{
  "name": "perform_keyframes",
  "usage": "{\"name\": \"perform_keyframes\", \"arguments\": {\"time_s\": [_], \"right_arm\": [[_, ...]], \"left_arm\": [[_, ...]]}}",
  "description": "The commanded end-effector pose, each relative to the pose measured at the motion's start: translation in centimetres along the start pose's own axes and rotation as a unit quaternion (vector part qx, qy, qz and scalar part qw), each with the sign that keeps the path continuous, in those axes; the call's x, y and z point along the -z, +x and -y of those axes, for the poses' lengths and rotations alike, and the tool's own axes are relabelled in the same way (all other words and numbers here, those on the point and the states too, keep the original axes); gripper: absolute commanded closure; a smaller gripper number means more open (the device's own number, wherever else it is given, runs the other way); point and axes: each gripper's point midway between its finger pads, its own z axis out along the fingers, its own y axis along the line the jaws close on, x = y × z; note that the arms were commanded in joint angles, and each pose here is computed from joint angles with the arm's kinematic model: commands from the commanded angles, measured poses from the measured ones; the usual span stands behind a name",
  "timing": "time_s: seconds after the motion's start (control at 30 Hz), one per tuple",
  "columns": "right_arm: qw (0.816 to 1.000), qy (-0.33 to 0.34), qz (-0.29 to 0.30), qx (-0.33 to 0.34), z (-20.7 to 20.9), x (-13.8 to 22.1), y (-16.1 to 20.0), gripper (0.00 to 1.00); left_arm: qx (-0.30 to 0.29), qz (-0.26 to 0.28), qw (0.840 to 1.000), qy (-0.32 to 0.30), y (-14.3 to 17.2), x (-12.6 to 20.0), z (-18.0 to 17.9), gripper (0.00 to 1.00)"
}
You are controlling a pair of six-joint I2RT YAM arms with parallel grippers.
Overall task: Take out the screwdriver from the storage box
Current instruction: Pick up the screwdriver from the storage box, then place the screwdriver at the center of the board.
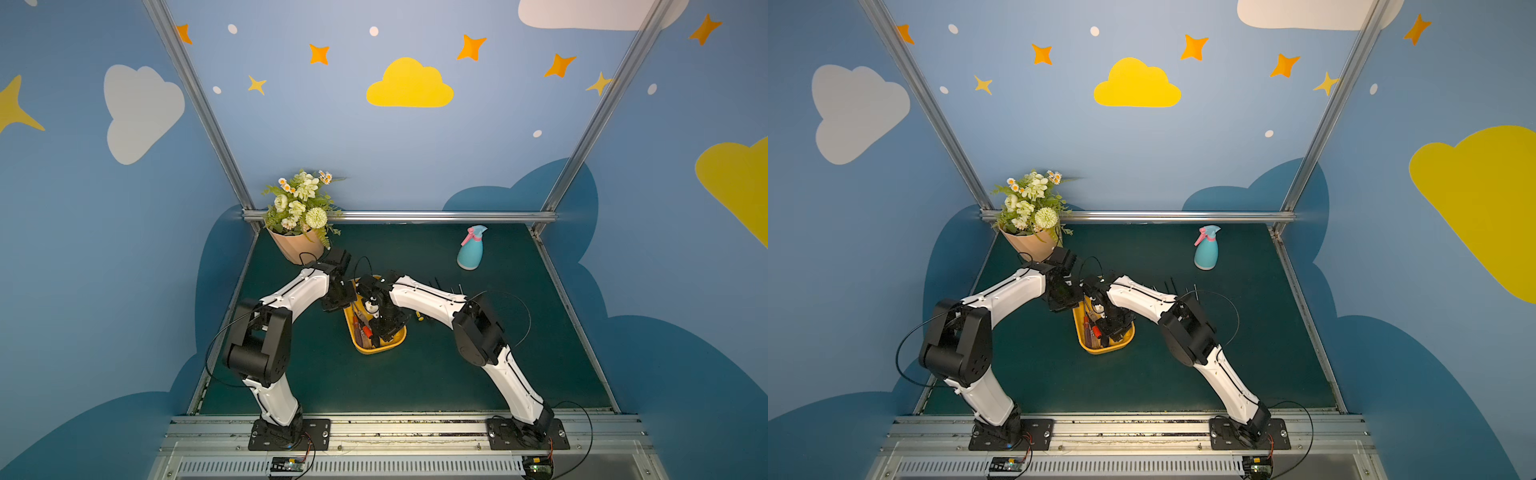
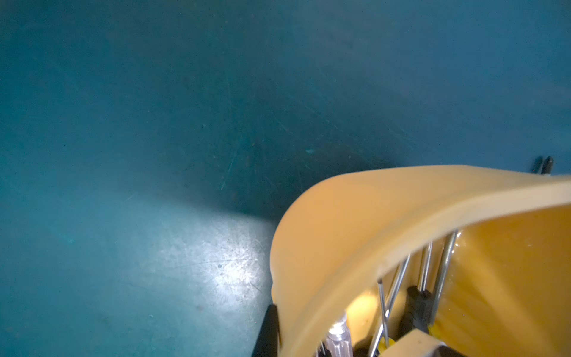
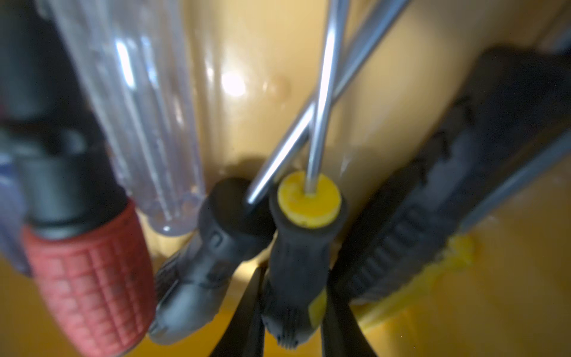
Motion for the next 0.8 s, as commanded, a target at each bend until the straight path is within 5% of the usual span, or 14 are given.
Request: {"name": "perform_keyframes", "arguments": {"time_s": [0.0,0.77], "right_arm": [[0.998,0.011,0.055,-0.002,0.5,3.6,-1.0,1.0],[0.987,0.042,0.149,-0.045,3.4,10.2,-1.5,1.0]], "left_arm": [[0.004,-0.001,1.0,0.018,-0.3,0.4,0.7,0.98],[0.011,-0.01,1.0,0.004,-0.1,-0.3,-0.2,0.98]]}}
